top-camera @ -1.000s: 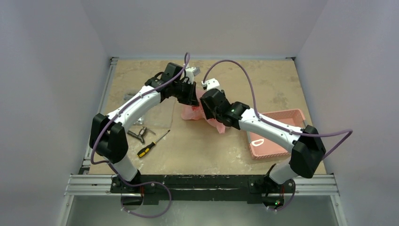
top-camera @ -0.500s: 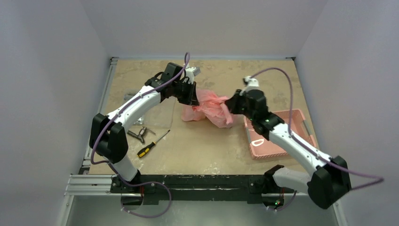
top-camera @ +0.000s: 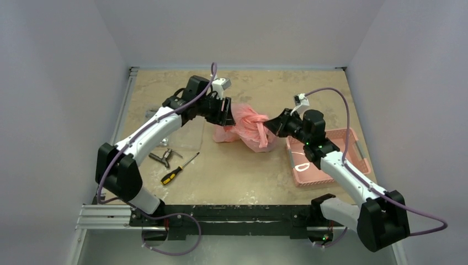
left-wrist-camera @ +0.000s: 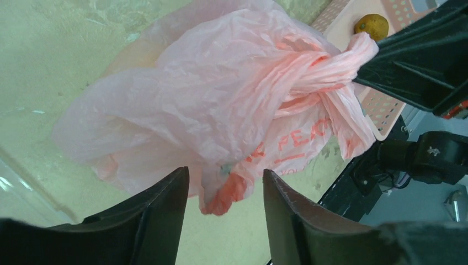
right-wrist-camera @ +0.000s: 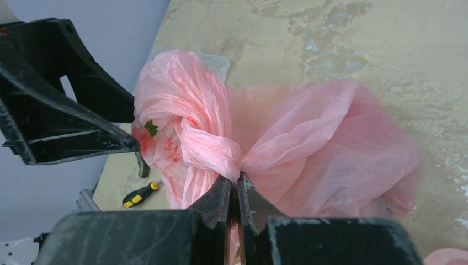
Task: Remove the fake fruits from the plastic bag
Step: Untie the plastic bag at the center of the board.
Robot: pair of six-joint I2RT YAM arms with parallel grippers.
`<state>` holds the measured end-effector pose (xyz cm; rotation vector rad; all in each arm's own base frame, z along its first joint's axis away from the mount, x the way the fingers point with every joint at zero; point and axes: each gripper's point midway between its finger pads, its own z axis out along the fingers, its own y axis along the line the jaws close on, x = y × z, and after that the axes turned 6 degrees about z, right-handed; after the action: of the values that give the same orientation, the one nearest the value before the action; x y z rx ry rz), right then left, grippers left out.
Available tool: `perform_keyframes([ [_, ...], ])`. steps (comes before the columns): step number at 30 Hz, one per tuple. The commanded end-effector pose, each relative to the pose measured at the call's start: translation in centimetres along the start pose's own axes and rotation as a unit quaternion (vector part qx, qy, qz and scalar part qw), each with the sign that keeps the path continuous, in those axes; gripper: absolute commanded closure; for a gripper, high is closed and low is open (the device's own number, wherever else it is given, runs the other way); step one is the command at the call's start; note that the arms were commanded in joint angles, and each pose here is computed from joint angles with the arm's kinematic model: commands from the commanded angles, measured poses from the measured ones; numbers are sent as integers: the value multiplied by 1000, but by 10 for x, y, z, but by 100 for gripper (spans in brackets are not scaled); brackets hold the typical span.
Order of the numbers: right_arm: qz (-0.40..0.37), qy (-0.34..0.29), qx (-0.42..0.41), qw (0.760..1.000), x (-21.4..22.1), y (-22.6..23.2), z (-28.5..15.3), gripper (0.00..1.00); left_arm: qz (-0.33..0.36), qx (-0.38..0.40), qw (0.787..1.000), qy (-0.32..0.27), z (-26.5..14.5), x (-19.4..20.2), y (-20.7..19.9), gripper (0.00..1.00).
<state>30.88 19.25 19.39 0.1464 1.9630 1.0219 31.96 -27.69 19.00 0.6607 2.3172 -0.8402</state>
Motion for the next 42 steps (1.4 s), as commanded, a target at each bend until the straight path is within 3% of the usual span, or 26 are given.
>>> perform_keyframes([
  [1,-61,12,-31,998,-12,21,0,100,68,-18,992,-105,-39,-39,-15,37],
  [3,-78,27,-46,996,-7,27,-1,100,86,-46,988,-120,-47,-44,-13,31],
  [9,-141,78,-72,984,25,48,3,100,98,-121,979,-134,-51,-46,3,29],
  [23,-156,83,-71,982,35,61,9,100,111,-78,990,-29,-11,-13,-9,28],
  [25,-157,80,-68,982,34,59,9,100,110,-73,991,-12,-7,-9,-9,39],
  [28,-146,70,-55,985,34,54,8,100,114,-88,989,-13,-12,-13,-5,69],
  [31,-88,42,-51,994,31,50,4,100,120,-131,983,-44,-29,-22,5,100],
  [34,29,12,-95,995,18,37,-9,100,123,-152,976,-96,-48,-32,10,100],
  [37,129,-21,-171,977,2,33,-29,100,128,-161,970,-127,-60,-34,11,100],
  [42,111,7,-115,987,6,14,-20,100,132,-149,969,-145,-61,-28,8,100],
])
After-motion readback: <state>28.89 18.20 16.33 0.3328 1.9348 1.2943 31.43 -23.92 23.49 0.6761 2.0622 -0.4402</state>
